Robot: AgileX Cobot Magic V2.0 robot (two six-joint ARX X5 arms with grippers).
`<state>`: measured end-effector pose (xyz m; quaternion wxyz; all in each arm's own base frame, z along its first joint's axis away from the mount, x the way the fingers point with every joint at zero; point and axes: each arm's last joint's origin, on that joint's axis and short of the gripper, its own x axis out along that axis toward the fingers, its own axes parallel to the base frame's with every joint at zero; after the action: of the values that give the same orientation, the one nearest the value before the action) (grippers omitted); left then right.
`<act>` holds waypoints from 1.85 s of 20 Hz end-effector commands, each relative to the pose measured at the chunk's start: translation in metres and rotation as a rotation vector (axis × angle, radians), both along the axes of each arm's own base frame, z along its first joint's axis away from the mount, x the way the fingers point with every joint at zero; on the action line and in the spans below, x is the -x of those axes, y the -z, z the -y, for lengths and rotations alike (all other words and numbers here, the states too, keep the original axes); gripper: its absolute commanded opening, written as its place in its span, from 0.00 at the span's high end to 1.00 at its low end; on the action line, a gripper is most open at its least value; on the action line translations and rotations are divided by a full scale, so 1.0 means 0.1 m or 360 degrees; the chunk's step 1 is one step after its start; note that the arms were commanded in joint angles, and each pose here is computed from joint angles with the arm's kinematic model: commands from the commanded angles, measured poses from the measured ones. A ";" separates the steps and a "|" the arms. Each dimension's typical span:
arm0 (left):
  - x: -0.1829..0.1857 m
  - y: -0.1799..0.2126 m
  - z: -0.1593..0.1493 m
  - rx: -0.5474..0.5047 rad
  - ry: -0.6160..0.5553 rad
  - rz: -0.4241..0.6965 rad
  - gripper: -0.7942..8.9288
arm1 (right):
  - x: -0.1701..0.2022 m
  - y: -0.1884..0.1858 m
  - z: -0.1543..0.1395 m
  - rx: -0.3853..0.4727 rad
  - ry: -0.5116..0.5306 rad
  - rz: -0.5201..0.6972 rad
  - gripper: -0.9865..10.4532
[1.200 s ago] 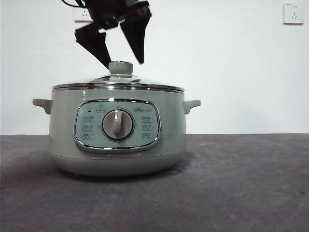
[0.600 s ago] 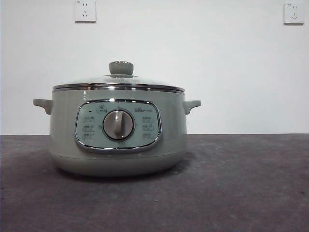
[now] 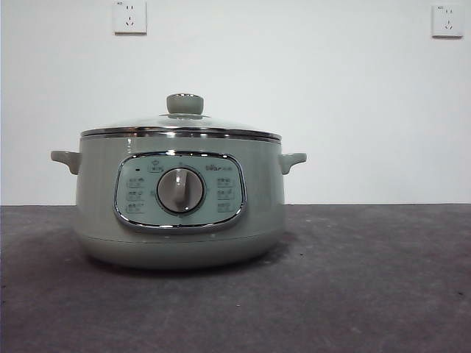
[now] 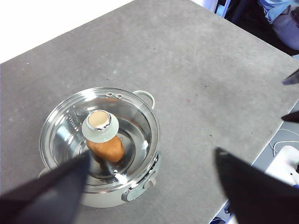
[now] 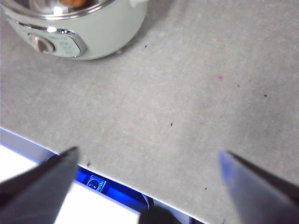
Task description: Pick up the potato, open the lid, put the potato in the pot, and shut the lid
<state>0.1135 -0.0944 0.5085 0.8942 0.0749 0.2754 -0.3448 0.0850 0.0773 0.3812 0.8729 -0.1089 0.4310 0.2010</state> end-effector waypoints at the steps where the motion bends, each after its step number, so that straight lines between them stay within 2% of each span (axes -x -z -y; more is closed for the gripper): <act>1: -0.01 0.00 0.01 0.0009 -0.0002 -0.0009 0.92 | -0.01 0.02 -0.01 -0.0020 0.0019 -0.0013 0.92; 7: -0.12 0.05 0.10 -0.0035 -0.0011 -0.0049 0.92 | -0.03 0.01 0.01 0.0077 0.0129 0.0092 0.91; 12: -0.33 0.15 0.25 -0.0104 -0.0024 -0.0124 0.92 | -0.04 0.02 0.00 0.0087 0.0132 0.0089 0.91; 15: -0.38 0.19 0.12 -0.0309 0.0019 0.0029 0.92 | -0.04 0.02 0.00 0.0087 0.0132 0.0089 0.91; 16: -0.38 0.24 0.06 -0.0340 0.0000 0.0024 0.92 | -0.04 0.02 0.00 0.0088 0.0132 0.0089 0.91; 18: -0.38 0.43 -0.09 -0.0293 -0.0129 0.0029 0.92 | -0.04 0.02 0.00 0.0088 0.0132 0.0089 0.91; 22: -0.31 1.16 -0.43 -0.0048 -0.0368 0.0277 0.92 | -0.04 0.02 0.00 0.0088 0.0132 0.0089 0.91; 27: -0.11 2.47 -0.72 0.0163 -0.0687 0.0641 0.92 | -0.04 0.02 0.00 0.0088 0.0132 0.0089 0.91; 31: 0.03 3.18 -0.79 0.0151 -0.0760 0.0651 0.92 | -0.04 0.02 0.00 0.0087 0.0132 0.0089 0.91; 35: 0.09 3.50 -0.86 0.0188 -0.0959 0.0639 0.92 | -0.04 0.02 0.00 0.0088 0.0132 0.0089 0.91; 37: 0.12 3.59 -0.87 0.0210 -0.0996 0.0602 0.92 | -0.04 0.02 0.00 0.0087 0.0132 0.0089 0.91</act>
<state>0.1014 -0.0074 0.1522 0.9944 0.0037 0.0904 -0.0548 0.0886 0.0767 0.3814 0.8885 -0.1228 0.4147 0.1535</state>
